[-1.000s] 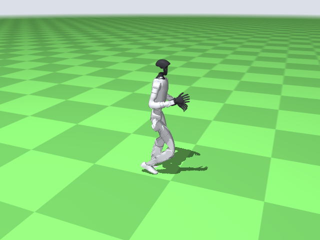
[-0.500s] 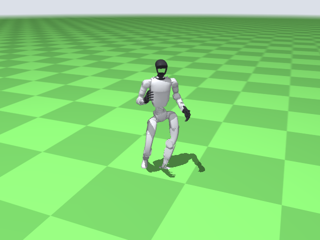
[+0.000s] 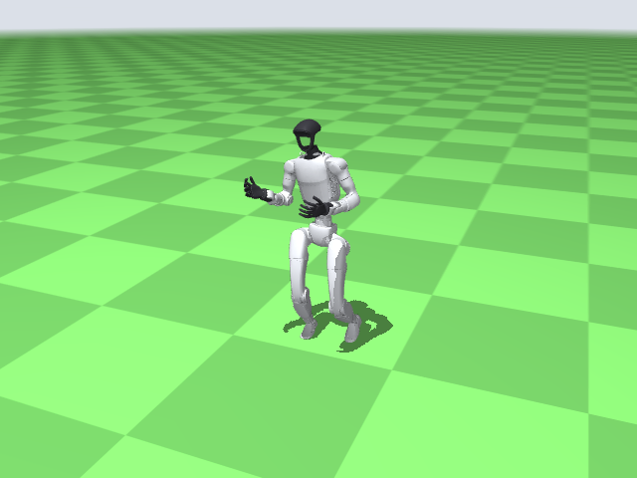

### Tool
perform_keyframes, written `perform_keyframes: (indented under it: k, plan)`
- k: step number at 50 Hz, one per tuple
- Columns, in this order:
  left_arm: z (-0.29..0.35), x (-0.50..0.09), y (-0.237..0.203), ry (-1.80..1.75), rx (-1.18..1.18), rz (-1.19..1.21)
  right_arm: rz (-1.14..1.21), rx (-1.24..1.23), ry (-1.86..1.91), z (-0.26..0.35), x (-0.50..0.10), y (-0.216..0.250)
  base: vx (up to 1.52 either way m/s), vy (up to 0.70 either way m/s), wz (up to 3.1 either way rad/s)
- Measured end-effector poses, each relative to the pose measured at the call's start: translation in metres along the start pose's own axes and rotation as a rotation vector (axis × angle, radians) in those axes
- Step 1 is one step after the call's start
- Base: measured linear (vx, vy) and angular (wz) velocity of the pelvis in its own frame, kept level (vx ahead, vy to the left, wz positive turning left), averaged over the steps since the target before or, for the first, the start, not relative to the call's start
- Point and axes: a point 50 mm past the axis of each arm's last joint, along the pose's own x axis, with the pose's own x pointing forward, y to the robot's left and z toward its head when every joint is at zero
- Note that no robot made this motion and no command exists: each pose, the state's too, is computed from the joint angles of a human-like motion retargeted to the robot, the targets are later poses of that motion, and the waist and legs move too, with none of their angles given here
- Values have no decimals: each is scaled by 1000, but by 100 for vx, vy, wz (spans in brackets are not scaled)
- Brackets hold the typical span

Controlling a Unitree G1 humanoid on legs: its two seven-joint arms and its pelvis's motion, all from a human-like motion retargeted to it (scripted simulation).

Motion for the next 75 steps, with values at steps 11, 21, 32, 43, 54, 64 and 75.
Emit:
perform_keyframes:
  k: [11,21,32,43,54,64,75]
  plan:
    - [-7,7,-11,12,-32,-3,-148,1,-12,-1,1,-18,-2,-1,-27]
    - [-27,6,-23,78,64,-4,-296,-95,-16,-7,4,-37,-7,7,19]
    - [-28,16,-34,24,187,14,-349,-144,12,-16,-7,-42,-13,14,44]
    - [-13,25,-30,-98,322,83,-323,-219,-11,-14,-7,-39,-14,13,19]
    - [-13,25,-22,-123,444,125,-229,-396,-24,-14,-1,-37,-7,8,5]
    - [-13,22,-25,-133,506,104,-127,-557,-29,-12,-3,-38,4,1,5]
    - [2,22,13,-136,556,243,42,-574,-60,-15,2,-8,16,-8,-1]
